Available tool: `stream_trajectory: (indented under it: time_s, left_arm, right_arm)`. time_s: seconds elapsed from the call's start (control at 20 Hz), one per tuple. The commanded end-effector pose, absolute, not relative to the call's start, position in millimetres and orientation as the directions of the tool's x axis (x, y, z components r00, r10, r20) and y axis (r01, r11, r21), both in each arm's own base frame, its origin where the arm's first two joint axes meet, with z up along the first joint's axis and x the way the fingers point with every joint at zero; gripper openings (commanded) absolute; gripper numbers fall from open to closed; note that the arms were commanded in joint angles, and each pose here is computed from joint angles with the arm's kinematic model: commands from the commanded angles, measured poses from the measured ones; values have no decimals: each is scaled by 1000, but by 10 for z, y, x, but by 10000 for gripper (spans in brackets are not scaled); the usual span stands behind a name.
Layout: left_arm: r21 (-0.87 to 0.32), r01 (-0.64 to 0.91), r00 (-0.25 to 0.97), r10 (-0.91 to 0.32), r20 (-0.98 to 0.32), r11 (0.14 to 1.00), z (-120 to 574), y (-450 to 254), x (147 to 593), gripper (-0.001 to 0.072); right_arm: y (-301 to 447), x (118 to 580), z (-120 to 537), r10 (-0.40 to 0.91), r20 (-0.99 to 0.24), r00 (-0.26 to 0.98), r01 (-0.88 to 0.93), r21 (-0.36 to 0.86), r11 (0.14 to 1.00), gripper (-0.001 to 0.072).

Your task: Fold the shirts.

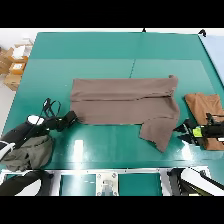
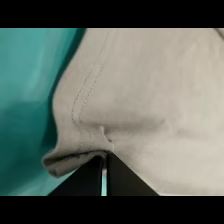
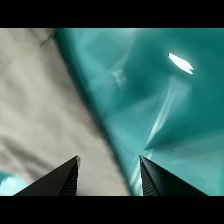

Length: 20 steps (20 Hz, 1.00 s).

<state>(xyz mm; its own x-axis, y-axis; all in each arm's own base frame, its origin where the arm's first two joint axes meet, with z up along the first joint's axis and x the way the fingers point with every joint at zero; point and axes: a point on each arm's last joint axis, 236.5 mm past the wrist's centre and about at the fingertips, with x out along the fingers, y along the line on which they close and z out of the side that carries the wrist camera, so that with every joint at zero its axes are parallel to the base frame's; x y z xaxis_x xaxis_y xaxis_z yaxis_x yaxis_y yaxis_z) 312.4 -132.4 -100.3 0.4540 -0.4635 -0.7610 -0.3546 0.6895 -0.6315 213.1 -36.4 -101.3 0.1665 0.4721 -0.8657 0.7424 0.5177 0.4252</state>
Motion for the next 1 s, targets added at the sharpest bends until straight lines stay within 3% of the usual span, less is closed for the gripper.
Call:
stream_trajectory:
  time_s: [0.0, 0.1, 0.15, 0.2, 0.25, 0.45, 0.75, 0.95]
  left_arm:
    - [-651, -337, 454, -488, -745, 680, -927, -1398, 3163, 25]
    - [-648, -321, 441, -496, -748, 691, -933, -1417, 3132, 25]
    - [-648, -319, 438, -499, -748, 691, -931, -1424, 3125, 25]
    - [-647, -312, 432, -503, -748, 695, -924, -1434, 3118, 25]
    - [-643, -290, 422, -508, -751, 709, -898, -1444, 3121, 25]
    - [-580, -261, 351, -483, -802, 772, -736, -1194, 3029, 24]
    - [-457, -255, 208, -413, -887, 852, -734, -849, 2593, 24]
    - [-482, -235, 240, -431, -870, 844, -585, -887, 2721, 23]
  right_arm:
    - [-124, 2103, -1193, 489, -862, 134, 698, 432, 571, 448]
    - [-43, 2103, -1288, 490, -866, 105, 670, 426, 608, 438]
    - [-51, 2144, -1316, 475, -873, 111, 644, 428, 634, 328]
    - [-87, 2198, -1316, 458, -880, 127, 625, 430, 652, 130]
    - [-129, 2255, -1287, 448, -883, 140, 617, 432, 658, 27]
    - [-227, 2284, -1012, 419, -897, 139, 607, 411, 680, 18]
    - [-421, 1858, -688, 267, -961, 71, 652, 248, 717, 18]
    - [-302, 2236, -318, 313, -920, 238, 619, 391, 681, 18]
